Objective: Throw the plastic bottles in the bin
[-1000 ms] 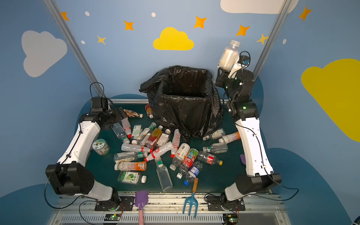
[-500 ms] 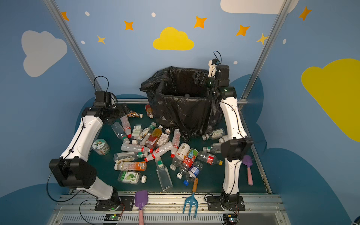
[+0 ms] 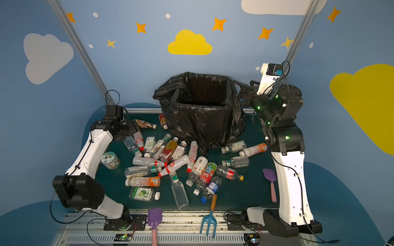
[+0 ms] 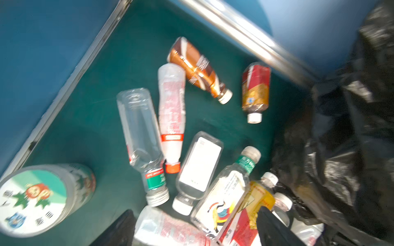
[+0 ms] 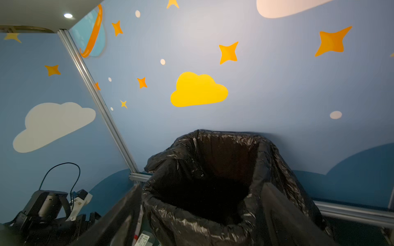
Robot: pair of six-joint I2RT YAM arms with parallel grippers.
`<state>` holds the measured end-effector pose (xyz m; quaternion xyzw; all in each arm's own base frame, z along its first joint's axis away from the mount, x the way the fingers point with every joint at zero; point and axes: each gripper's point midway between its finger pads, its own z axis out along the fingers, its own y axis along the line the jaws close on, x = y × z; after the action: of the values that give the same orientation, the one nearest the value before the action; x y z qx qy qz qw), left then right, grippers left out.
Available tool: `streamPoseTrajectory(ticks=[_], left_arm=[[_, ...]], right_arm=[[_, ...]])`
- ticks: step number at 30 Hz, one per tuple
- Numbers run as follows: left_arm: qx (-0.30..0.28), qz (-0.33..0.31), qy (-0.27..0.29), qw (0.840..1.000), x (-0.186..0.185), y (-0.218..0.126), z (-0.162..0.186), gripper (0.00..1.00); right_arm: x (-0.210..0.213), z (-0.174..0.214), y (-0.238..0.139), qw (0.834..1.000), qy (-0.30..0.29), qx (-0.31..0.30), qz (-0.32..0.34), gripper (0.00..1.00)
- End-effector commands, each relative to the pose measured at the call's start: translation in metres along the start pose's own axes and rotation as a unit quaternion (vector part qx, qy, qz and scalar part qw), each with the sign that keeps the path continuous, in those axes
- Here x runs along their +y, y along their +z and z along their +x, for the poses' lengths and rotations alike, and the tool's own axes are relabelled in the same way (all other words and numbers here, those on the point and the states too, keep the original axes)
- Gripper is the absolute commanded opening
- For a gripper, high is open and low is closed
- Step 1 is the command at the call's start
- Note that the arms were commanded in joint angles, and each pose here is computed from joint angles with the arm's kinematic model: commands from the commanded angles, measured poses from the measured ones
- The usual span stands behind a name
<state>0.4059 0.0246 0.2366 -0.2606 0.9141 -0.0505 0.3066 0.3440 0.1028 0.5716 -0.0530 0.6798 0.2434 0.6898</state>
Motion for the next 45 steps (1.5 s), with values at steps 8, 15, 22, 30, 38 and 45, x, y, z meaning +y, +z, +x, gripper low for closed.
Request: streamPoseTrajectory(ticks=[8, 15, 22, 30, 38, 45], left_arm=[[0.062, -0.061, -0.098, 0.991, 0.052, 0.035, 0.026, 0.86], [0.131, -0.069, -0.117, 0.982, 0.067, 0.077, 0.018, 0.84], [0.171, -0.083, -0.121, 0.974, 0.067, 0.119, 0.012, 0.81], [0.192, -0.107, -0.130, 0.967, 0.078, 0.142, 0.013, 0.82], [0.201, -0.125, -0.130, 0.963, 0.090, 0.152, 0.013, 0.82], [0.209, -0.129, -0.129, 0.961, 0.097, 0.164, 0.014, 0.82]], right_arm=[[-0.033, 0.115, 0.002, 0.987, 0.052, 0.150, 0.039, 0.82], [-0.028, 0.150, -0.006, 0.976, 0.096, 0.195, 0.021, 0.81], [-0.033, 0.150, -0.029, 0.976, 0.090, 0.190, 0.052, 0.82], [-0.042, 0.151, -0.046, 0.975, 0.084, 0.184, 0.086, 0.83], [-0.045, 0.152, -0.043, 0.974, 0.095, 0.182, 0.091, 0.83], [-0.047, 0.150, -0.038, 0.975, 0.100, 0.176, 0.093, 0.83]])
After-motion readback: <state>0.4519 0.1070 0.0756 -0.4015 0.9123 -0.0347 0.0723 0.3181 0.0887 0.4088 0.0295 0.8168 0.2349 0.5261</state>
